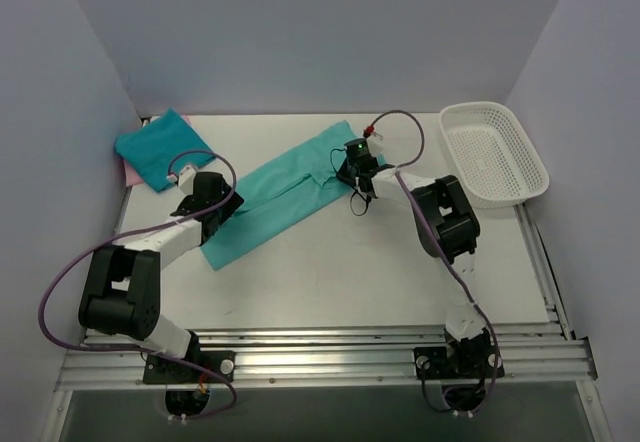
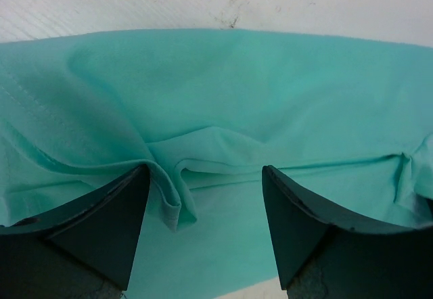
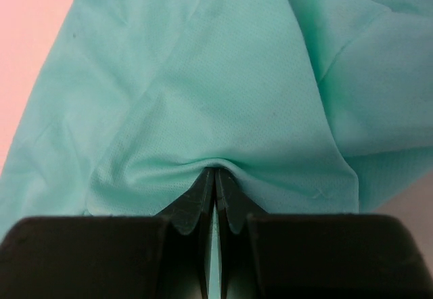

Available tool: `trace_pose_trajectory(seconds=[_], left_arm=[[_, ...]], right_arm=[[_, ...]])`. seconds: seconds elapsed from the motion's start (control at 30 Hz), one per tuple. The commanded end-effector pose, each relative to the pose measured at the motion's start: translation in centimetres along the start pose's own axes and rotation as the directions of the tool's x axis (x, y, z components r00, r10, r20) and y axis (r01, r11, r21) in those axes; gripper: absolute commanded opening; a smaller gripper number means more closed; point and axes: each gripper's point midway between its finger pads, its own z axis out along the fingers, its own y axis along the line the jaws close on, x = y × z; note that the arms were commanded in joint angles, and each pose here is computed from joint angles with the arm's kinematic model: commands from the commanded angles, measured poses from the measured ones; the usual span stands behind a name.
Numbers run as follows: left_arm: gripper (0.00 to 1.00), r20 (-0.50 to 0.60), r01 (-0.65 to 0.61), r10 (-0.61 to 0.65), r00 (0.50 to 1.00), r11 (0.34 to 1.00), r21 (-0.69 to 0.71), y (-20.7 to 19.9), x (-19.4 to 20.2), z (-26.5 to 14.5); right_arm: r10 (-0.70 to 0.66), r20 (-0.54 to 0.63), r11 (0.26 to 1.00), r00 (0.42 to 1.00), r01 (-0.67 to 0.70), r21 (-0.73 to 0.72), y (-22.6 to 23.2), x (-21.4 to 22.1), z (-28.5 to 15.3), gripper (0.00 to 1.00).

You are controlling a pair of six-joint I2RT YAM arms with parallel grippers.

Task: Fold and stack the t-shirts
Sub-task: Rotate the tshirt 90 degrees

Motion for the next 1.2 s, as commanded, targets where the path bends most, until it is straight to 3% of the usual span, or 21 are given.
trace_pose_trajectory(seconds=[0.0, 0.13, 0.17, 0.33, 0.43, 0.47, 0.53, 0.57, 0.6, 0.67, 0.8, 0.83, 0.9, 0.93, 1.17], left_arm=[[0.76, 0.031, 0.025, -0.027, 0.999, 0.998, 0.054, -1.5, -1.5, -1.3], [0.76, 0.041, 0.025, -0.027, 0.999, 0.998, 0.052, -1.4, -1.9, -1.8], [0.76, 0.047, 0.026, -0.029, 0.998, 0.998, 0.052, -1.4, -2.0, -1.9], [0.76, 0.061, 0.031, -0.034, 0.998, 0.998, 0.062, -1.5, -2.4, -2.4], [0.76, 0.045, 0.022, -0.024, 0.999, 0.999, 0.043, -0.9, -2.0, -2.7], [0.76, 0.046, 0.022, -0.024, 0.999, 0.999, 0.042, -0.9, -2.0, -2.8], [0.76, 0.047, 0.025, -0.027, 0.999, 0.999, 0.048, -0.9, -2.0, -2.9], [0.76, 0.047, 0.025, -0.028, 0.998, 0.998, 0.051, -1.0, -2.0, -3.0], [0.76, 0.045, 0.025, -0.027, 0.999, 0.998, 0.055, -1.1, -2.0, -3.0], [0.76, 0.044, 0.025, -0.027, 0.999, 0.998, 0.056, -1.0, -1.9, -3.0], [0.76, 0.037, 0.025, -0.027, 0.999, 0.998, 0.055, -0.9, -1.5, -2.8], [0.76, 0.036, 0.026, -0.028, 0.999, 0.998, 0.054, -0.9, -1.4, -2.8], [0.76, 0.047, 0.033, -0.037, 0.998, 0.996, 0.079, -1.5, -1.7, -2.6], [0.76, 0.045, 0.035, -0.039, 0.998, 0.996, 0.079, -1.5, -1.6, -2.5], [0.76, 0.052, 0.039, -0.043, 0.998, 0.997, 0.073, -1.5, -2.1, -2.7]], right_arm=[[-0.009, -0.037, 1.000, 0.999, 0.009, 0.005, 0.1, -1.3, 2.7, 0.00], [0.024, -0.012, 0.997, 1.000, -0.025, -0.079, 1.7, -4.0, 7.3, 0.00], [0.042, 0.023, 0.990, 0.999, -0.038, -0.135, 3.3, -6.6, 7.6, 0.00], [0.062, 0.091, 0.963, 0.994, -0.036, -0.267, 6.0, -11.3, 9.6, 0.01], [0.061, 0.133, 0.937, 0.989, -0.011, -0.350, 8.4, -14.5, 7.2, 0.35], [0.052, 0.153, 0.930, 0.987, 0.008, -0.367, 9.0, -15.2, 6.0, 0.55], [0.054, 0.196, 0.917, 0.979, 0.029, -0.398, 9.9, -16.6, 2.2, 0.72], [0.047, 0.177, 0.926, 0.983, 0.024, -0.378, 8.6, -14.9, 1.7, 0.73], [0.061, 0.226, 0.909, 0.972, 0.040, -0.416, 10.2, -17.1, -2.3, 0.74], [0.065, 0.229, 0.916, 0.971, 0.033, -0.400, 9.6, -16.9, -5.0, 0.75], [0.116, 0.230, 0.912, 0.966, -0.012, -0.410, 8.7, -15.6, -12.7, 0.75], [0.101, 0.194, 0.931, 0.976, -0.024, -0.365, 7.3, -12.5, -12.6, 0.75], [0.105, 0.180, 0.933, 0.978, -0.034, -0.359, 7.6, -10.5, -15.1, 0.75], [0.094, 0.127, 0.940, 0.987, -0.046, -0.339, 7.4, -6.6, -15.2, 0.75], [0.032, -0.041, 0.911, 0.999, -0.046, -0.410, 12.7, 8.2, -17.3, 0.72]])
